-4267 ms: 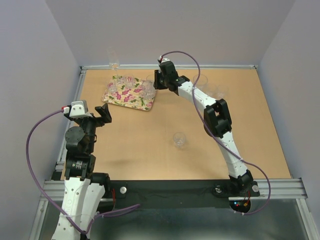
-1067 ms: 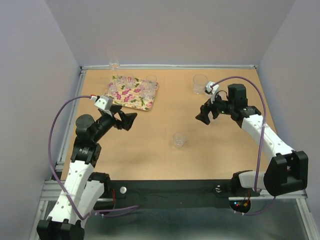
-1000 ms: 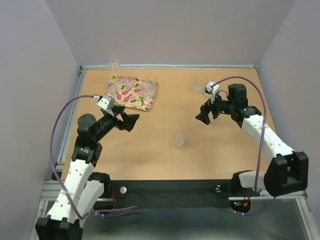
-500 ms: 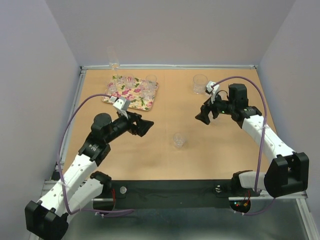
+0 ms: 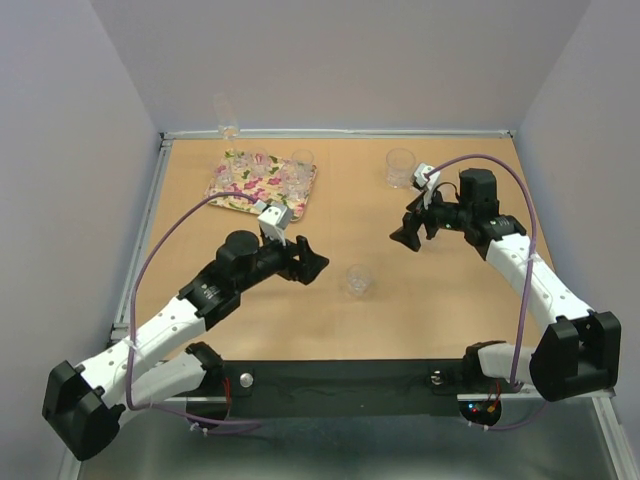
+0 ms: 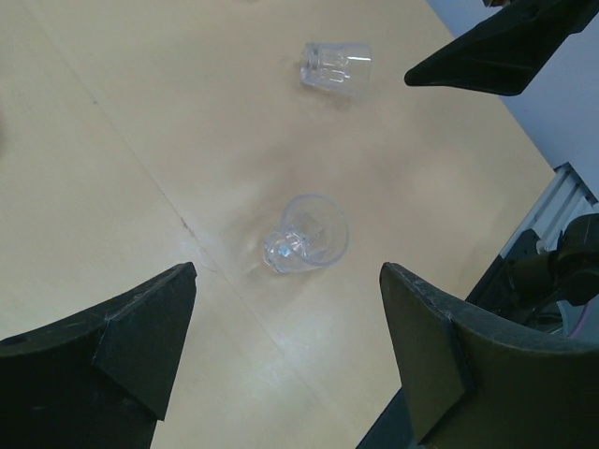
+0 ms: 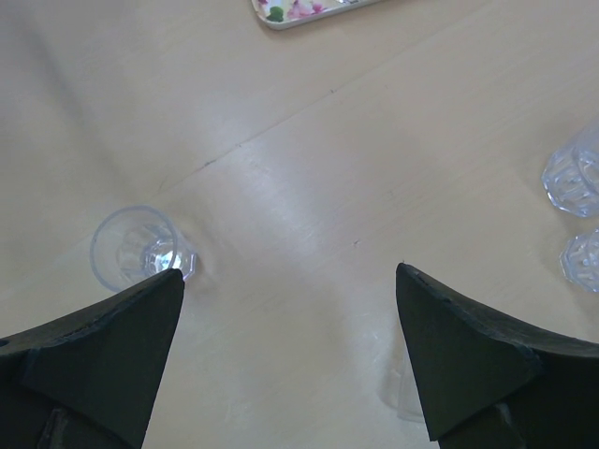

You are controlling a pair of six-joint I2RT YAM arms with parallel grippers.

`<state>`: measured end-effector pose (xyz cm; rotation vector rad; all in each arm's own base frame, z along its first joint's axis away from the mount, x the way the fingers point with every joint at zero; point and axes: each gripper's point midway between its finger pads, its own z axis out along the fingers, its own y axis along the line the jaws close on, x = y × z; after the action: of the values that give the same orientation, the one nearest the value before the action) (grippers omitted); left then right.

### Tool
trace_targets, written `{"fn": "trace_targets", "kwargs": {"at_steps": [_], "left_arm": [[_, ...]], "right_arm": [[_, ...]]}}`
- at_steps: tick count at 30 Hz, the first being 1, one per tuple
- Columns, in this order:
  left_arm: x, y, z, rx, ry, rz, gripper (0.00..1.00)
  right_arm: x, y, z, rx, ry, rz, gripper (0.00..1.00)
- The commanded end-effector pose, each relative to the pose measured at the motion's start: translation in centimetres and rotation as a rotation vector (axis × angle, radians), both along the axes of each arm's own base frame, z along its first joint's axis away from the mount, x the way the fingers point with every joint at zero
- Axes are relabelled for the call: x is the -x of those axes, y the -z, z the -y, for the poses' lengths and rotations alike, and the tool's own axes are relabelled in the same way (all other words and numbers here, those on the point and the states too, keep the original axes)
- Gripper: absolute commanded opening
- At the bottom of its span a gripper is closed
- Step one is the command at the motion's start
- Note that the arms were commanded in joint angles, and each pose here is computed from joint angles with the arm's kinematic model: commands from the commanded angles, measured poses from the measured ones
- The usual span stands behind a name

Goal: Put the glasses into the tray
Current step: Grab a glass with a robot arm

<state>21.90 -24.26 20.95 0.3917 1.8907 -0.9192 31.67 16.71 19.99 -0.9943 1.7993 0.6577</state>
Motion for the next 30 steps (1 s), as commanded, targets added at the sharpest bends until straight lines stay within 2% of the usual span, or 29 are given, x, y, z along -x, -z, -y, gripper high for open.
{"fn": "trace_targets", "kwargs": {"at_steps": [1,12,21,30], "left_arm": [[-0.7,-2.4,1.0,0.028,-0.045,0.039,0.90],[-0.4,-0.9,2.7,-0.020,-0.085,0.018,0.90],[-1.2,0.4,4.1,-0.082,-0.121,-0.003,0.85],[-3.0,3.4,6.9,-0.189,-0.131,-0.053,0.73]], "right_arm": [[0.1,-1.6,-0.2,-0.032,-0.016,0.056,0.99],[0.1,-1.7,-0.1,-0.030,-0.009,0.058,0.99],[0.0,-1.4,-0.1,-0.027,-0.008,0.052,0.99],[-0.1,-1.1,0.0,-0.018,-0.002,0.049,0.99]]}}
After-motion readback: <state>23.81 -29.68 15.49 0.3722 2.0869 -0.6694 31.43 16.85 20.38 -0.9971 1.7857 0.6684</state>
